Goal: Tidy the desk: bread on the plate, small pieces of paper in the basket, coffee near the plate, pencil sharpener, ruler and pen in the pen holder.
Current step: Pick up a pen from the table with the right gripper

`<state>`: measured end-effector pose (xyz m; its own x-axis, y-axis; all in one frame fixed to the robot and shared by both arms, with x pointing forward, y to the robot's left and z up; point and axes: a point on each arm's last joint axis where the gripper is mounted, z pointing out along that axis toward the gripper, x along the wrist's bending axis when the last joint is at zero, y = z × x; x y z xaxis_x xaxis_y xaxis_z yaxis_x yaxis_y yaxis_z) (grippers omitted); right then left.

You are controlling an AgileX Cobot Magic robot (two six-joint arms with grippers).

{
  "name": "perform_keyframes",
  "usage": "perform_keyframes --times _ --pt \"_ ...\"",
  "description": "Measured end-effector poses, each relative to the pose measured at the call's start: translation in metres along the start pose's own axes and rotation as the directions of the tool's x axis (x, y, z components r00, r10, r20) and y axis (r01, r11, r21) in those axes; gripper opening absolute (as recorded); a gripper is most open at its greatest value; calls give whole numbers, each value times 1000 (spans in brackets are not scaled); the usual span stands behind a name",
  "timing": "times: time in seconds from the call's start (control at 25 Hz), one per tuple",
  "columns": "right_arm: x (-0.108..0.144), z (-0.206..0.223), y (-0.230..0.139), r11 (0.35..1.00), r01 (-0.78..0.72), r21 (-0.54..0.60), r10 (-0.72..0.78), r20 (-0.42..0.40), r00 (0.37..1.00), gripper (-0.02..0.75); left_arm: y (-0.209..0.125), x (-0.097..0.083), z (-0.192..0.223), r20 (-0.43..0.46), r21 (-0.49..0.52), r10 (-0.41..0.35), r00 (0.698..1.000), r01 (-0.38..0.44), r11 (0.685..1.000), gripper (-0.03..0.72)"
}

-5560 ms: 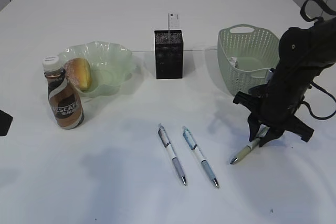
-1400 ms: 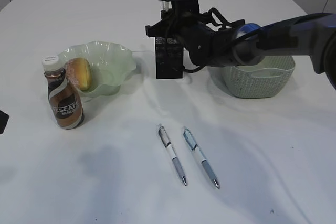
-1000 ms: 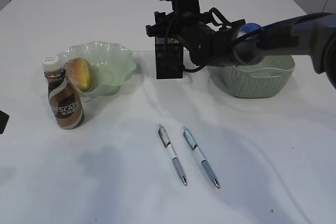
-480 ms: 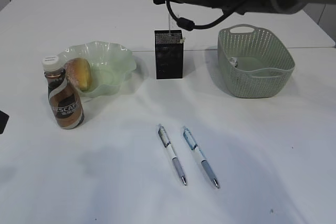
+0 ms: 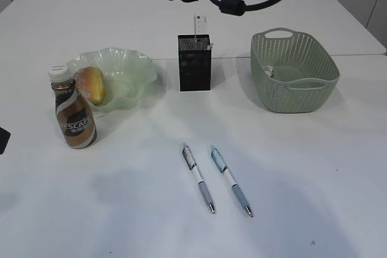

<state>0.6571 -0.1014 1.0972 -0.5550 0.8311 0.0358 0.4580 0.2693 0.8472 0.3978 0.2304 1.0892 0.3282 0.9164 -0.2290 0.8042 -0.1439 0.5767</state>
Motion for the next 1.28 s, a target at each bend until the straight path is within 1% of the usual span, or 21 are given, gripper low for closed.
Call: perform_keyframes --times 0.04,0.08,0.12,0.16,0.32,0.36,0.44,0.52,0.56,0.72,0.84,0.88,1.08,1.16,1.2,1.28 --pt "3 -3 -4 998 4 59 -2 -26 1000 454 0 0 0 0 0 0 1000 0 1000 456" --pt "3 -3 -4 998 4 59 -2 -26 1000 454 0 0 0 0 0 0 1000 0 1000 456" --pt "7 -7 -12 988 12 156 -1 -69 998 438 0 0 0 0 0 0 1000 0 1000 456" --pt "9 -8 -17 975 16 220 5 -94 996 432 0 0 0 0 0 0 1000 0 1000 456" --pt "14 -13 -31 928 17 371 37 -136 990 412 0 0 0 0 0 0 1000 0 1000 456" --pt "15 -15 -36 905 6 426 60 -140 988 402 0 0 0 0 0 0 1000 0 1000 456" --pt "15 -18 -41 874 -10 485 85 -132 988 395 0 0 0 0 0 0 1000 0 1000 456" --pt "15 -18 -41 874 -10 485 85 -132 988 395 0 0 0 0 0 0 1000 0 1000 456" --pt "16 -22 -48 823 -48 565 133 -110 985 391 0 0 0 0 0 0 1000 0 1000 456" --pt "18 -28 -54 760 -93 643 190 -84 978 389 0 0 0 0 0 0 1000 0 1000 456" --pt "17 -28 -54 749 -115 653 206 -64 977 387 -1 0 0 0 9 0 1000 0 1000 456" --pt "16 -29 -54 744 -134 655 212 -41 976 387 -1 0 0 1 13 0 1000 0 1000 456" --pt "14 -24 -59 728 -148 669 214 -16 977 387 -2 0 0 1 26 0 1000 0 1000 456" --pt "13 -18 -65 711 -166 684 223 5 975 372 -3 0 0 1 28 0 1000 0 1000 456" --pt "11 -14 -69 696 -180 695 226 26 974 347 -3 0 0 1 28 0 1000 0 1000 456" --pt "10 -9 -74 681 -192 706 232 40 972 319 -3 0 0 1 28 0 1000 0 1000 456"
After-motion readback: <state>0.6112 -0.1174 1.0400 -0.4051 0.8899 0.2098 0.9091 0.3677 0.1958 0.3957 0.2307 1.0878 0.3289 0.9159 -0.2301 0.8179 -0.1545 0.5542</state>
